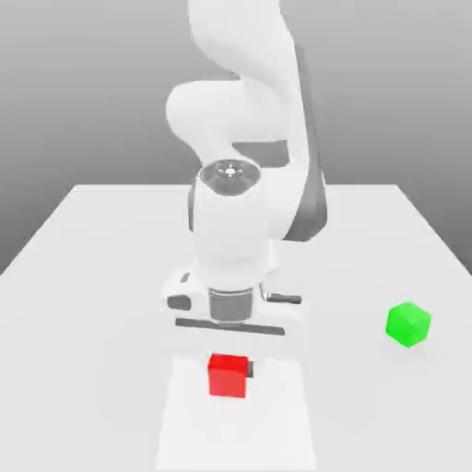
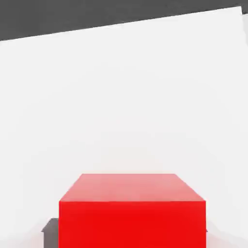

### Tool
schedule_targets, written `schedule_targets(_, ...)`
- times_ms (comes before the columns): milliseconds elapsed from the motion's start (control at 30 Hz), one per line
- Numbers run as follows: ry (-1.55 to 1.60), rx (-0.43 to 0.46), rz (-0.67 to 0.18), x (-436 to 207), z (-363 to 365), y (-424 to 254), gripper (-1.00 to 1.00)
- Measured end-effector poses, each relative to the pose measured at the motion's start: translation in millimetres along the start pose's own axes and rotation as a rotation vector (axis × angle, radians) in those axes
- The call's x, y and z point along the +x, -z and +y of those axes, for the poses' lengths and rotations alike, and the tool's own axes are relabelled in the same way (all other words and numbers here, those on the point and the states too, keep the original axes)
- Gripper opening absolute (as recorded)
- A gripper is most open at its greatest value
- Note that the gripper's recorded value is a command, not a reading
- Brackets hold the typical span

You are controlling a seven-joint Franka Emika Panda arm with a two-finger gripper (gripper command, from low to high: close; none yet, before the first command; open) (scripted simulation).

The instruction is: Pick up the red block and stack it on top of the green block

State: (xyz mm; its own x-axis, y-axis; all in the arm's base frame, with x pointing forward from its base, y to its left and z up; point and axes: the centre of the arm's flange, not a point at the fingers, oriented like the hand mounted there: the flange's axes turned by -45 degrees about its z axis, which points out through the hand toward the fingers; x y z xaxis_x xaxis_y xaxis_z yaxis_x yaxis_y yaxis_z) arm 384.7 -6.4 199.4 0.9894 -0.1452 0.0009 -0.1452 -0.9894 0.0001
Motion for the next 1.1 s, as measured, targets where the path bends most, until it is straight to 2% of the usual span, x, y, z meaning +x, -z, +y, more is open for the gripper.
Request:
schedule_targets(400, 0.511, 0.002, -0.002, -60, -154, 27, -1.00)
schedule_targets(833, 1.069, 0.001, -0.001, -189, -272, 46, -1.00)
schedule_targets(1033, 1.109, -0.001, 0.000, -199, -279, -3, -1.00)
schedule_targets(1067, 1.109, -0.001, 0.000, -199, -279, -13, 1.00)
schedule_targets(1100, 1.109, -0.001, 0.000, -199, -279, -13, 1.00)
